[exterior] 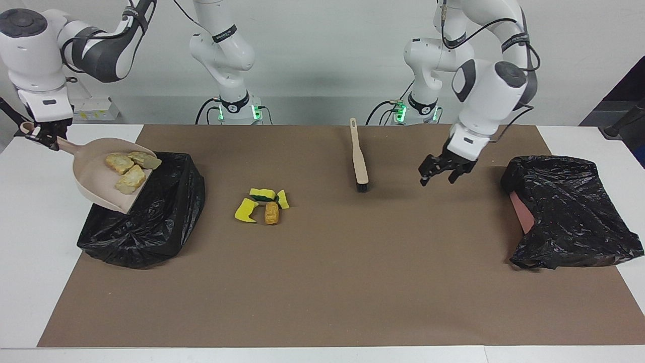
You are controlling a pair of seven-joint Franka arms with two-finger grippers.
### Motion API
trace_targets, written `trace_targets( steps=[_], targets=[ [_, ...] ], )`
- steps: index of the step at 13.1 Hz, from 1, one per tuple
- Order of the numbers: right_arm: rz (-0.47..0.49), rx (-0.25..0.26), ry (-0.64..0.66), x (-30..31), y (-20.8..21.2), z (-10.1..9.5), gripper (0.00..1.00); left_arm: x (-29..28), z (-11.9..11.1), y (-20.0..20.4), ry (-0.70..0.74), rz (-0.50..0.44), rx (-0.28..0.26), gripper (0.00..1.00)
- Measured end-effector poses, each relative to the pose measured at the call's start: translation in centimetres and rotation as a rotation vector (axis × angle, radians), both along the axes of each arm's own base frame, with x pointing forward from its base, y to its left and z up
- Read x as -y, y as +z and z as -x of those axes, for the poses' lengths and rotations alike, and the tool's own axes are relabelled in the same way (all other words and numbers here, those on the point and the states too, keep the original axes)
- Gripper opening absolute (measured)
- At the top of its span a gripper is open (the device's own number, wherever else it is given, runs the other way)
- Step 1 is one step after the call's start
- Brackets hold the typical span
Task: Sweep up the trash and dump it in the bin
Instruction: 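Tip the dustpan over the black bag with the right gripper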
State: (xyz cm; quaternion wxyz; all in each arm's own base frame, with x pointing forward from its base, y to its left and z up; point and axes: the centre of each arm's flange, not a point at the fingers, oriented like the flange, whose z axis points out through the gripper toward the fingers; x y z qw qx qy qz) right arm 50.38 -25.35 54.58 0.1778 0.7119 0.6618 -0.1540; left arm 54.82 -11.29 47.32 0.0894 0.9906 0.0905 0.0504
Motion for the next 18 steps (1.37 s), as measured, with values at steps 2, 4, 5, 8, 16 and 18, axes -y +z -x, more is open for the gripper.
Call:
trace_targets(
  steps=[2,4,5,8,16,18],
  targets=[
    [0.054,-0.033,0.154,-0.6,0.3,-0.9,0.31,-3.4,-1.1,2.3,-0.001,-0.004,-0.009,1.00],
    [0.085,-0.056,0.278,-0.8,0.5,-1.5,0.31,-6.4,-2.1,5.3,-0.045,-0.013,-0.023,1.00],
    [0.106,-0.071,0.331,-1.1,0.6,-1.8,0.31,-7.8,-2.4,6.5,-0.077,-0.038,-0.020,1.00],
    [0.189,-0.098,0.438,-3.0,0.7,-3.2,0.31,-9.8,-2.5,8.4,-0.209,-0.156,-0.019,1.00],
    [0.297,-0.085,0.431,-4.5,3.5,-4.5,0.31,-10.0,-1.4,14.9,-0.258,-0.183,-0.044,1.00],
    [0.310,-0.066,0.379,-4.5,6.5,-3.7,0.31,-9.9,-1.0,15.5,-0.261,-0.181,-0.060,1.00]
  ],
)
